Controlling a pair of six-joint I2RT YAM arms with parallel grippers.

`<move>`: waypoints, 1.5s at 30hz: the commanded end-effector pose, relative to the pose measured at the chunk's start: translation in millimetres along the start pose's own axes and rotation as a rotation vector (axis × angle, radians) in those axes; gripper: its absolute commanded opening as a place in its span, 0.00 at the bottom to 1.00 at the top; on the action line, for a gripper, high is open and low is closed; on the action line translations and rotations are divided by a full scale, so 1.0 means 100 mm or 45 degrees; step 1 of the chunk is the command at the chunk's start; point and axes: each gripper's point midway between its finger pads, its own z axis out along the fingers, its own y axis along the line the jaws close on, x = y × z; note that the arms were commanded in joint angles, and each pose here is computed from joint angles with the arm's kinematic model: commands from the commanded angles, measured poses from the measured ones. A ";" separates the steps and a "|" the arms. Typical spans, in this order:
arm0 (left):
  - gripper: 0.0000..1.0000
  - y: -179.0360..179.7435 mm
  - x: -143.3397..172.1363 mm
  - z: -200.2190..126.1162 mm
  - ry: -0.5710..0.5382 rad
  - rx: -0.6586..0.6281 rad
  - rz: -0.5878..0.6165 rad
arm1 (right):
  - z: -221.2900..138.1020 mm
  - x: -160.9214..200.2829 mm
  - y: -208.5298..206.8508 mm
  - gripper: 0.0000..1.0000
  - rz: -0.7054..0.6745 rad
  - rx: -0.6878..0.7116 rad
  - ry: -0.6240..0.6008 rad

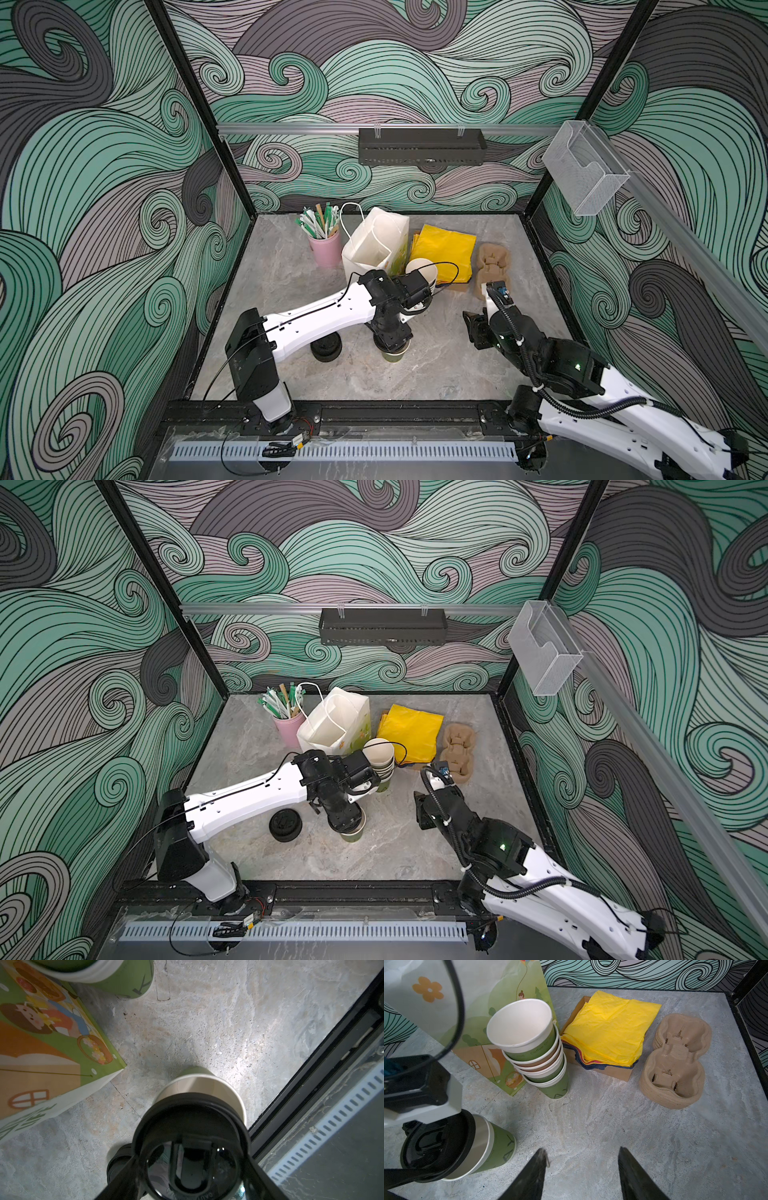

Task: Pack a coffee takeout order
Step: Close the lid on the coffee cup.

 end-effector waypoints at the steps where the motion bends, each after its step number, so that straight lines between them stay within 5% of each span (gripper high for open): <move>1: 0.70 -0.03 -0.12 -0.04 -0.063 0.028 0.021 | -0.02 -0.06 -0.04 0.57 0.015 0.031 -0.017; 45: 0.70 -0.05 0.02 0.23 0.073 0.039 0.026 | -0.01 -0.02 -0.05 0.58 0.010 0.033 -0.008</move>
